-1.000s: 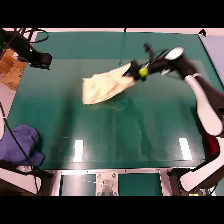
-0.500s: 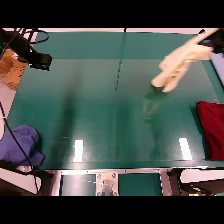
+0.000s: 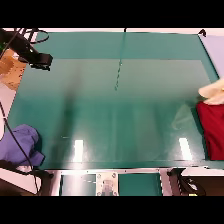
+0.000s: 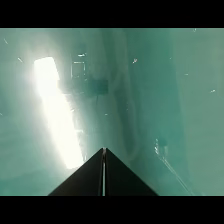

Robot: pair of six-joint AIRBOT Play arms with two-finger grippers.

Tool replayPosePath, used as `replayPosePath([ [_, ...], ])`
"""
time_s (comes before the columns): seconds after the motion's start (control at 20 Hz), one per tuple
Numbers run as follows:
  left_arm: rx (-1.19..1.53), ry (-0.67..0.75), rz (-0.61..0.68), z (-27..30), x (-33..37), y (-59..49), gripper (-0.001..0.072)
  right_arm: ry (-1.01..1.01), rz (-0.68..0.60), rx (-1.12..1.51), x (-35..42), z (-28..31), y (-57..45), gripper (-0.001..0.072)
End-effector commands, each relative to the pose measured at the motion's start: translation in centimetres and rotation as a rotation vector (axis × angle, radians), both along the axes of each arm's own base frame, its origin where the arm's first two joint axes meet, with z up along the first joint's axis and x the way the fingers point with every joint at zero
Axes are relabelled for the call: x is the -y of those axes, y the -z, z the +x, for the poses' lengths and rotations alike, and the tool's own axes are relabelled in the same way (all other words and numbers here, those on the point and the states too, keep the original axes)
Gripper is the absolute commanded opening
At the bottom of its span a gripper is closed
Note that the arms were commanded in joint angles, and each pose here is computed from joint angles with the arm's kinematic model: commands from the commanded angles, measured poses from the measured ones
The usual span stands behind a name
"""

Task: Fold the shirts.

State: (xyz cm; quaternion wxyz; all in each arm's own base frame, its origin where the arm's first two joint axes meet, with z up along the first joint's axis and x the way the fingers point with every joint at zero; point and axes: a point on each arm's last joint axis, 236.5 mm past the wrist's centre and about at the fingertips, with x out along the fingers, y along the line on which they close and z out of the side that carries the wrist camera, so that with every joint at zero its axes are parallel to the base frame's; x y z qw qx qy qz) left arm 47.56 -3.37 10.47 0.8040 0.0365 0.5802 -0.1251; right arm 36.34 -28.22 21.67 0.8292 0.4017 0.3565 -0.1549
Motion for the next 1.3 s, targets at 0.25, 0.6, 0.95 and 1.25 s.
replayPosePath([
  [0.25, -0.005, 0.019, -0.068, -0.2, 1.6, -0.3, 0.0023, 0.084, 0.001, 0.020, 3.4, -2.2, 0.3, 0.0019],
  [0.6, -0.004, 0.019, -0.067, -0.2, 1.6, -0.3, 0.0023, 0.083, 0.115, 0.146, 1.5, 0.1, -2.0, 0.0020],
  [0.95, -0.009, 0.021, -0.068, -0.3, 1.7, -0.3, 0.0023, 0.225, 0.207, -0.363, 1.1, -9.2, 5.7, 0.0020],
  [1.25, -0.046, 0.028, -0.066, -1.2, 1.7, 0.0, 0.0023, 0.312, 0.167, -0.546, 2.0, -13.8, 8.5, 0.0021],
])
